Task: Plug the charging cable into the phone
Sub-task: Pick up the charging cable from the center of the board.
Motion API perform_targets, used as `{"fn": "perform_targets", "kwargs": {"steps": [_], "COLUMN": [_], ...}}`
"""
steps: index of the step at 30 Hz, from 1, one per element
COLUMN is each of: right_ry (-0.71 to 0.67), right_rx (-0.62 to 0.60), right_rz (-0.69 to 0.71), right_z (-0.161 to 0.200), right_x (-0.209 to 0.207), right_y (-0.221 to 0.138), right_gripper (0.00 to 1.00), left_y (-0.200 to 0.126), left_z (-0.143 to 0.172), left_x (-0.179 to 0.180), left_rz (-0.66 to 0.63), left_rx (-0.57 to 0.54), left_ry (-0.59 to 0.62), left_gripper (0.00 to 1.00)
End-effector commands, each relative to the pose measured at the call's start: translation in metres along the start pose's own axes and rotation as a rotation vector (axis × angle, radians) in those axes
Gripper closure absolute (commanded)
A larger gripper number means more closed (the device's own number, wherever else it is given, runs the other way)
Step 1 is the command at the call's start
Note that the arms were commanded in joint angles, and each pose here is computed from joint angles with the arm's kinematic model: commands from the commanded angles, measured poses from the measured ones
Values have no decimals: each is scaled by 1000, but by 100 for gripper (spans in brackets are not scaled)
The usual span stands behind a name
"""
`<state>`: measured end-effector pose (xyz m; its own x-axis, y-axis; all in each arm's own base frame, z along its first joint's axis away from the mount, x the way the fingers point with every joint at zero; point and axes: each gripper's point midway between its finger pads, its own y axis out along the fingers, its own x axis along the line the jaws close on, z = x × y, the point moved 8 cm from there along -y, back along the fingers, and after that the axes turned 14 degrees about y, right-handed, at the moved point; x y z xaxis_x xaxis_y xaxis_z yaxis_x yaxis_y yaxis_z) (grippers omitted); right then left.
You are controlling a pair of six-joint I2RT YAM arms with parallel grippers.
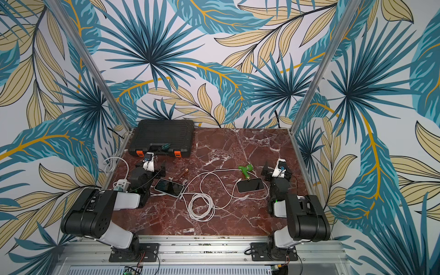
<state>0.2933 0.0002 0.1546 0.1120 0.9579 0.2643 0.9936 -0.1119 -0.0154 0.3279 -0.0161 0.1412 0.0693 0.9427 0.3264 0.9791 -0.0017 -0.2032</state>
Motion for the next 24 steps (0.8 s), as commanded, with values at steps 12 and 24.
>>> {"fn": "perform_targets", "kwargs": {"steps": [12, 24], "right_ry": [2, 487], "right_rx": [-31, 378], "right_rz": [40, 237], "right_z": [-7, -62], "right_x": [-4, 15], "right_y": [-2, 21], "right_gripper": [1, 5], "left_y": [-76, -78], "left_z": [-59, -98], "left_x": [47, -29], "left_rz": [-331, 479], "left_rx": [-93, 191], "left_ry": [-299, -342], "left_gripper": [0, 11]}}
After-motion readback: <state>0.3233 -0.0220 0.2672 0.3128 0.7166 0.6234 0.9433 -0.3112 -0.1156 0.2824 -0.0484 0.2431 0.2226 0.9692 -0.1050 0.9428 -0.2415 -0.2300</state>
